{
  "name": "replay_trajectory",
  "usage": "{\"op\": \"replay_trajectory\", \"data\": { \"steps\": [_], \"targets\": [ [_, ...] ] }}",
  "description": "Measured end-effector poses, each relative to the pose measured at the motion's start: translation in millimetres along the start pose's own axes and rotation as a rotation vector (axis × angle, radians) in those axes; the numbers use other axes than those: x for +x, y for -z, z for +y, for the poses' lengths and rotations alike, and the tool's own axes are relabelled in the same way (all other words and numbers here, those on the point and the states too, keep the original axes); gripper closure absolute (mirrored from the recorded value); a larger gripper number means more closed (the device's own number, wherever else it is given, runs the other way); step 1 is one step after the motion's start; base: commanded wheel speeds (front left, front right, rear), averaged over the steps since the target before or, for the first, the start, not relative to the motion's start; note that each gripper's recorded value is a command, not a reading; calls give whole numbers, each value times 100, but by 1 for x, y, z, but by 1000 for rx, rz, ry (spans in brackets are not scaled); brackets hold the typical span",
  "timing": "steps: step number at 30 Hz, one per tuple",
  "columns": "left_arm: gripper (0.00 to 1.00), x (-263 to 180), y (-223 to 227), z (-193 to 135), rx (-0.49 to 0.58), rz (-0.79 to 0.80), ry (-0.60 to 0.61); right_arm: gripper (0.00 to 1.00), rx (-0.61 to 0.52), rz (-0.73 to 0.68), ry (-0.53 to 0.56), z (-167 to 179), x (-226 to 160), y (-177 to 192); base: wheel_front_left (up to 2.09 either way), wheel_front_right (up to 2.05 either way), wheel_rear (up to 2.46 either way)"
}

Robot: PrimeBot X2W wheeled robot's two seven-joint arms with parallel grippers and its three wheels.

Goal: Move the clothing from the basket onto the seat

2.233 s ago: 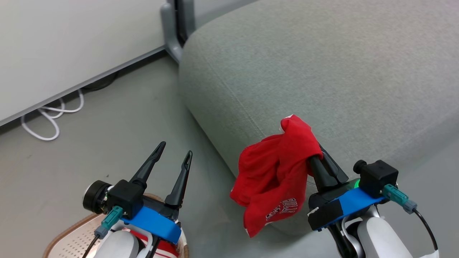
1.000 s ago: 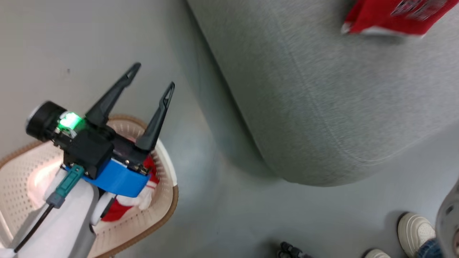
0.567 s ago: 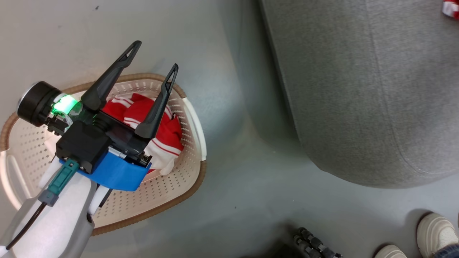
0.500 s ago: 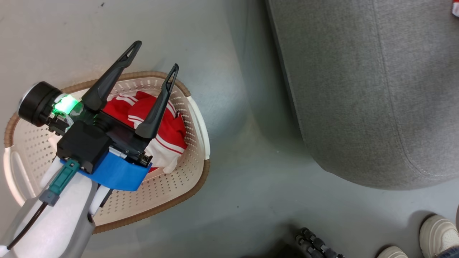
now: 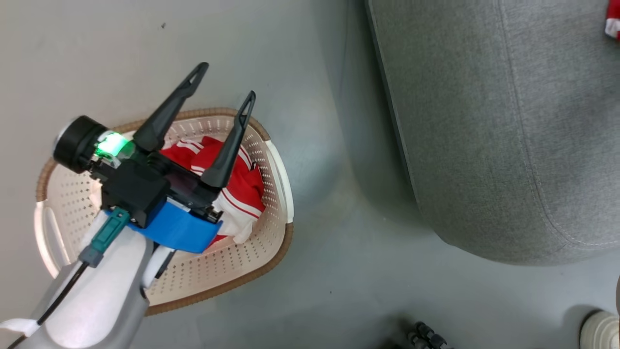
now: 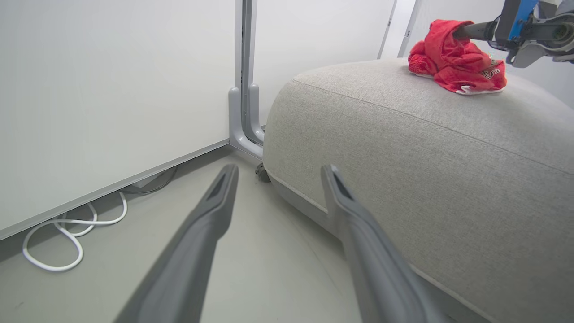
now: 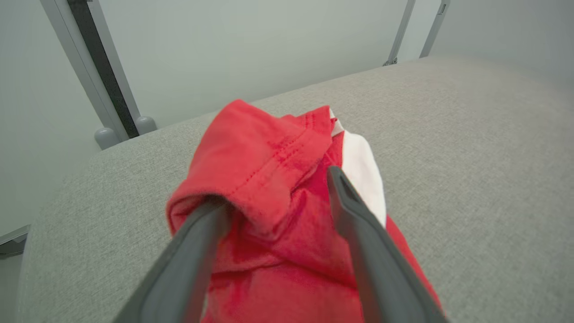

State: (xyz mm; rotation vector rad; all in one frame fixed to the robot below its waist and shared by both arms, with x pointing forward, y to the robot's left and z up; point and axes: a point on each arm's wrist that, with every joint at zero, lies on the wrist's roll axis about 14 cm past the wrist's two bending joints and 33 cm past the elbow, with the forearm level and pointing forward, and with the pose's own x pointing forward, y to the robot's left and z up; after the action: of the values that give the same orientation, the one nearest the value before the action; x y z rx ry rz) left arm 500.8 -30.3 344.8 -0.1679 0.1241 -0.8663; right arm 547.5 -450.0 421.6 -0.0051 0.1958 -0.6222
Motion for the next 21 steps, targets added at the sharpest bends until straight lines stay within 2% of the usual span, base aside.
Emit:
{"op": "replay_trajectory", "data": {
  "steps": [3,7,12,21],
  "targets": [
    [0,1,-8,-4,-13,-10,-6,0,-18,-5,-18,2,-4,-6,0,0,0],
    [0,-4,-31,-16,-48,-29,-35,0,-75,-2,-71,3,-26,-12,0,0,0],
    [0,-22,-51,-27,-66,-33,-95,0,-82,-26,-133,9,-53,-26,0,0,0],
    [0,-62,-89,-32,-47,-68,-220,0,-20,-146,-260,39,-115,-50,0,0,0]
  ]
}}
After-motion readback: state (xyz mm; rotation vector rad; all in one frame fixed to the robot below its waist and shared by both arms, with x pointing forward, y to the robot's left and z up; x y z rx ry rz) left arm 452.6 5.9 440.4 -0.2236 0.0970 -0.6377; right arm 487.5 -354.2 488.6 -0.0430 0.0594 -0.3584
